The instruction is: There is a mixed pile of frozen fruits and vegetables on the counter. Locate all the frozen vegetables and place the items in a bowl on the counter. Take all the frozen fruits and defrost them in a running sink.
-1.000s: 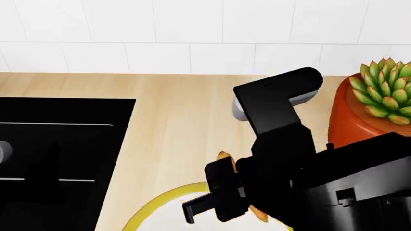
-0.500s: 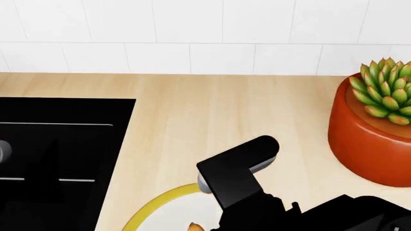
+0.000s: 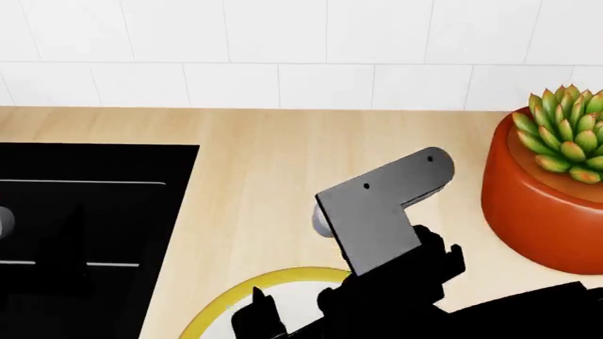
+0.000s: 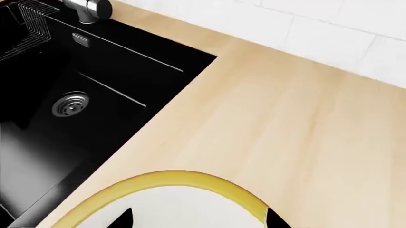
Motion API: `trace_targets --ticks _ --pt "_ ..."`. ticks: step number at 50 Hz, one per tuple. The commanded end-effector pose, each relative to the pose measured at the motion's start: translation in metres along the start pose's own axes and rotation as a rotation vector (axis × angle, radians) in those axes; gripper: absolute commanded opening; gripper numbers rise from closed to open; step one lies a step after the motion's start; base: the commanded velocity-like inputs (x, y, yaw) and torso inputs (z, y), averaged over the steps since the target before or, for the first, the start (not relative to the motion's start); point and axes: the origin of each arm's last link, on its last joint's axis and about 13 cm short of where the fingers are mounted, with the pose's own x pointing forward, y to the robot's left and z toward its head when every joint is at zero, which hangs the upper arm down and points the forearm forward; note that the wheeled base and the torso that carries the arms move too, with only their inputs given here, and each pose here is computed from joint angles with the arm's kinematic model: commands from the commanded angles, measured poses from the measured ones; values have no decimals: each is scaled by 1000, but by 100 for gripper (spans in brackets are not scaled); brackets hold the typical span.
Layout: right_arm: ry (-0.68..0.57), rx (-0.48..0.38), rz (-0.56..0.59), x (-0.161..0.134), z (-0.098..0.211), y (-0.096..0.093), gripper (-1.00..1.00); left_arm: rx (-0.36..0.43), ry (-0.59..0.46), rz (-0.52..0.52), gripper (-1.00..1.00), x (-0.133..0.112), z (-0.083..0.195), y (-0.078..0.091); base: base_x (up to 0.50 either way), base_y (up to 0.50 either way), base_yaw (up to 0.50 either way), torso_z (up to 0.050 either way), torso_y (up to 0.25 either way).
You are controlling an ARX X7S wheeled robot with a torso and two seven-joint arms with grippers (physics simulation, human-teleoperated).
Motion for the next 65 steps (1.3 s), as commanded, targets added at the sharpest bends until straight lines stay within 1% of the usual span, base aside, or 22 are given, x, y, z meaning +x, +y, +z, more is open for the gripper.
trace_targets --ticks 1,6,7,9,11,12,13,14,17,21,24,25,26,27,28,29,30,33,35,36,46,65 --pt "-321 53 -114 -11 10 -20 100 -5 -18 -3 100 0 0 0 0 0 0 0 0" --pt "-441 139 -204 -8 -2 -35 100 -4 -30 6 100 1 2 -1 0 0 0 0 0" --pt "-459 97 -259 -8 -8 -39 100 -2 -33 7 100 1 2 0 0 0 0 0 0" --pt "-493 133 -288 -7 -16 -43 100 -6 -42 11 100 0 3 0 0 0 0 0 0" --pt "-537 187 -298 -9 -25 -45 100 -7 -44 14 100 1 4 0 0 0 0 0 0" --pt "-580 163 -257 -11 -28 -43 100 -7 -44 14 100 1 4 0 0 0 0 0 0" --pt "-592 196 -337 -11 -31 -44 100 -4 -45 15 100 0 4 0 0 0 0 0 0" --pt "-631 202 -346 -11 -36 -43 100 -1 -47 10 100 -1 4 0 0 0 0 0 0" --pt "-586 176 -408 -3 -51 -44 100 0 -45 10 100 0 3 0 0 0 0 0 0" --pt "-619 167 -433 -3 -53 -48 100 1 -44 16 100 0 3 1 0 0 0 0 0" --pt "-626 122 -473 -5 -55 -52 100 0 -44 22 100 1 3 1 0 0 0 0 0" --pt "-563 2 -496 -5 -57 -52 100 4 -44 20 100 1 3 1 0 0 0 0 0" --pt "-569 11 -509 -5 -56 -53 100 6 -44 21 100 0 4 2 0 0 0 0 0" --pt "-579 83 -517 -7 -56 -53 100 6 -45 23 100 0 4 2 0 0 0 0 0" --pt "-582 84 -507 -9 -57 -53 100 5 -45 24 100 1 5 2 0 0 0 0 0" --pt "-619 185 -509 -12 -56 -55 100 5 -47 27 100 1 5 2 0 0 0 0 0" --pt "-595 125 -513 -14 -57 -54 100 7 -48 28 100 1 5 2 0 0 0 0 0" --pt "-545 71 -558 -13 -59 -54 100 2 -46 31 100 0 5 5 0 0 0 0 0" --pt "-528 47 -531 -11 -59 -52 100 -1 -45 34 100 1 5 5 0 0 0 0 0" --pt "-522 85 -511 -11 -59 -51 100 -3 -45 38 100 1 6 6 0 0 0 0 0" --pt "-527 79 -528 -17 -55 -49 100 4 -51 41 100 1 7 5 0 25 0 0 0" --pt "-550 64 -538 -21 -51 -45 100 3 -57 39 100 -1 9 5 -99 435 0 0 0"
